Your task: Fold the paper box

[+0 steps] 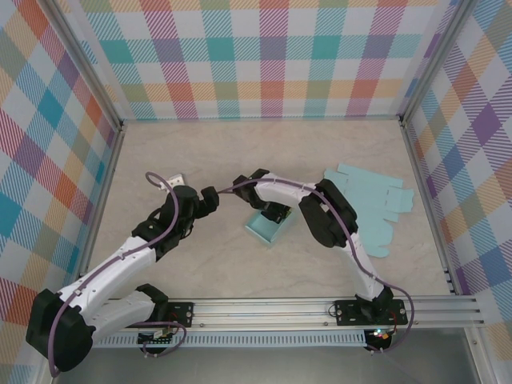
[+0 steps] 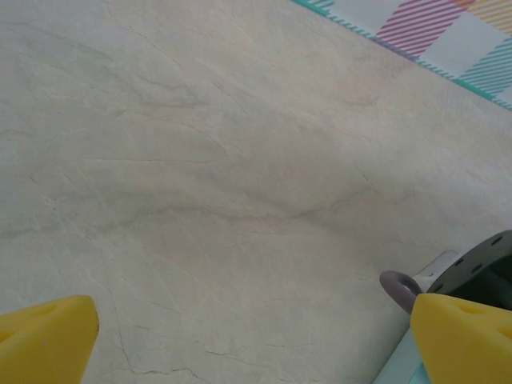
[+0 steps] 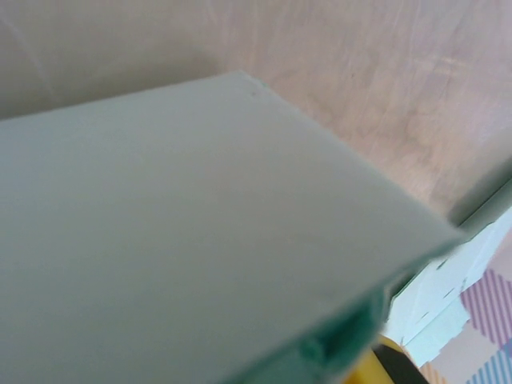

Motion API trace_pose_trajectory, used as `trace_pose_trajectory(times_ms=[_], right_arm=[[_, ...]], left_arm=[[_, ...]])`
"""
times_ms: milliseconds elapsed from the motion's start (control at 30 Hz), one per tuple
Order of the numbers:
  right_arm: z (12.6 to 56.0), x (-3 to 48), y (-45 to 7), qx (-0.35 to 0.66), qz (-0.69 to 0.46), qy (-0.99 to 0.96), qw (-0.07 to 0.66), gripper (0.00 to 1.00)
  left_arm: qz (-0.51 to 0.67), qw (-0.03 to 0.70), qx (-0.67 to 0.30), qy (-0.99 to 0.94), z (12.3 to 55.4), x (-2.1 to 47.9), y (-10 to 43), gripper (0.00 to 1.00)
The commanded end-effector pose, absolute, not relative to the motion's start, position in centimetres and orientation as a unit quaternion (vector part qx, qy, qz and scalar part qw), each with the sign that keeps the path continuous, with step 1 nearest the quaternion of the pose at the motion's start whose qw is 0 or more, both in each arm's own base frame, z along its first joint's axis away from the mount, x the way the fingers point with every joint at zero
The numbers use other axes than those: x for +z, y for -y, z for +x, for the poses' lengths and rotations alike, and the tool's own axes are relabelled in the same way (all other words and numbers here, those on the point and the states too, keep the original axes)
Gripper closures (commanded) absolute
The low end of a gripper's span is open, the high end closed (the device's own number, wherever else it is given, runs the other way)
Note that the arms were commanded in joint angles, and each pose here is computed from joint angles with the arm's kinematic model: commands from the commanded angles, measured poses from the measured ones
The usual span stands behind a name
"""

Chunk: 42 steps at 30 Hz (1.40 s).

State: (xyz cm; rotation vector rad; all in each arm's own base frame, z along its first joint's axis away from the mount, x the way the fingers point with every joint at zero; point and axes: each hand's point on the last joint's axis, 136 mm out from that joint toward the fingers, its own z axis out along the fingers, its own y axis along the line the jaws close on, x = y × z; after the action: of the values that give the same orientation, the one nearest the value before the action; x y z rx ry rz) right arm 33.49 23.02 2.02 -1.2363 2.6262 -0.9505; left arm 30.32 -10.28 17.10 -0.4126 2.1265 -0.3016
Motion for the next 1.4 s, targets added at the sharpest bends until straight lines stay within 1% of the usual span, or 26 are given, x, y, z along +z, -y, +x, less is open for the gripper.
trace_pose_trajectory(times_ms=[0,67,133,233,300,400,533,767,900,1000,1133,1167,1233,1267,1367], right_arm=[[35.4,-3.9,-27.7,-0.246,-0.377,-0.883,0.132,1.00],[35.4,-3.0,-27.8,-0.242,-0.374,-0.884,0.141,0.92],[35.3,-1.7,-27.9,-0.238,-0.374,-0.884,0.148,0.78],[35.3,0.6,-27.8,-0.233,-0.376,-0.883,0.156,0.60],[35.3,2.1,-27.8,-0.229,-0.377,-0.883,0.162,0.52],[35.0,3.9,-27.9,-0.217,-0.382,-0.882,0.169,0.43],[34.6,6.0,-28.0,-0.201,-0.381,-0.885,0.180,0.38],[34.4,10.0,-29.3,-0.142,-0.370,-0.891,0.222,0.31],[34.5,12.6,-30.1,-0.111,-0.360,-0.893,0.247,0.30],[34.6,15.7,-30.5,-0.089,-0.345,-0.892,0.279,0.29],[34.0,21.0,-30.7,-0.044,-0.325,-0.889,0.319,0.18],[33.9,22.0,-30.6,-0.036,-0.320,-0.889,0.325,0.14],[33.4,24.4,-29.8,-0.025,-0.306,-0.888,0.342,0.02],[33.2,25.3,-29.3,-0.024,-0.297,-0.888,0.351,0.00],[32.4,27.6,-26.4,-0.033,-0.250,-0.892,0.375,0.00]], left_arm=[[-0.194,0.479,-0.124,-0.847,30.4,18.0,9.2,0.00],[-0.196,0.483,-0.122,-0.845,30.3,18.2,9.0,0.00],[-0.194,0.485,-0.125,-0.843,30.3,18.5,9.1,0.00],[-0.186,0.484,-0.131,-0.845,30.2,18.6,9.4,0.00],[-0.183,0.482,-0.134,-0.847,30.3,18.6,9.6,0.00],[-0.178,0.478,-0.141,-0.848,30.3,18.6,9.9,0.00],[-0.178,0.473,-0.134,-0.852,30.3,18.4,9.8,0.00],[-0.170,0.455,-0.125,-0.865,30.2,17.3,10.1,0.01],[-0.160,0.440,-0.120,-0.875,30.3,16.4,10.5,0.03],[-0.151,0.429,-0.105,-0.885,30.5,15.5,10.5,0.05],[-0.137,0.416,-0.076,-0.896,31.0,14.2,10.4,0.09],[-0.132,0.414,-0.071,-0.898,31.2,13.9,10.5,0.09],[-0.121,0.408,-0.062,-0.903,31.8,13.2,10.8,0.10],[-0.117,0.403,-0.057,-0.906,32.0,12.7,11.0,0.10],[-0.104,0.387,-0.050,-0.915,32.8,11.4,11.7,0.10]])
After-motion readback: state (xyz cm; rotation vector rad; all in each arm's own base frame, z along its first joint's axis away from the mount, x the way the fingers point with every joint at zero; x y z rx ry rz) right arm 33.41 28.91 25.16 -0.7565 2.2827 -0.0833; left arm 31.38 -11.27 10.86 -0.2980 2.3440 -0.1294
